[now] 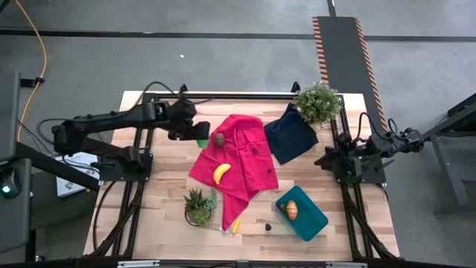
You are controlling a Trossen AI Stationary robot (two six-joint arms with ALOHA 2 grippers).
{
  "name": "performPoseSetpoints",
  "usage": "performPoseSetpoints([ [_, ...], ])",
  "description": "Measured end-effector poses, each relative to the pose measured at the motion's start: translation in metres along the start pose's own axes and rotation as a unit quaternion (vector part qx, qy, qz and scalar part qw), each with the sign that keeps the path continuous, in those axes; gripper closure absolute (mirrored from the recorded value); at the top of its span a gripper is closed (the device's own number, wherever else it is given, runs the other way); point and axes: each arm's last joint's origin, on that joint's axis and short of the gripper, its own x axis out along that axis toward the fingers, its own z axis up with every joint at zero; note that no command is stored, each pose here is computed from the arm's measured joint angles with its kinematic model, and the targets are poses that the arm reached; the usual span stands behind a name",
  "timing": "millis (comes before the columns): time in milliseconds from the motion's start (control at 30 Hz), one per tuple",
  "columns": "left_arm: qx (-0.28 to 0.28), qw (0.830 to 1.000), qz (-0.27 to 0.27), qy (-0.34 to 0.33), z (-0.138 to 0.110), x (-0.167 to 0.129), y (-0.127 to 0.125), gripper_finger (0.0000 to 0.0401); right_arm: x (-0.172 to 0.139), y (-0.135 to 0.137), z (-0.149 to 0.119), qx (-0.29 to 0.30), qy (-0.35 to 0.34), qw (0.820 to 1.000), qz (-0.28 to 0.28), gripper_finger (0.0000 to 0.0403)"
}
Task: Pick and placing Produce into tupperware
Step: Put the green corn into the blue bin
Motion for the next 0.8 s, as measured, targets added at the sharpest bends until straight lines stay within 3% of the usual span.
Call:
performPoseSetpoints([
  [167,0.042,0.993,-0.097,-0.051,0.001,-0.026,-0.009,0.0197,-0.001,-0.003,0.005,0.011,-0.085,0.995,-0.059,0.0176],
  [367,0.114,0.971,-0.178,-0.110,0.005,-0.042,-0.022,0.0195,-0.003,-0.005,0.011,0.030,-0.188,0.975,-0.114,0.0176],
  [567,0.187,0.949,-0.222,-0.122,0.009,-0.039,-0.033,0.0196,0.008,-0.008,0.009,0.096,-0.177,0.971,-0.127,0.0176],
  [800,0.239,0.927,-0.265,-0.112,0.011,-0.035,-0.041,0.0193,0.039,-0.018,-0.002,0.138,-0.142,0.960,-0.197,0.0176],
])
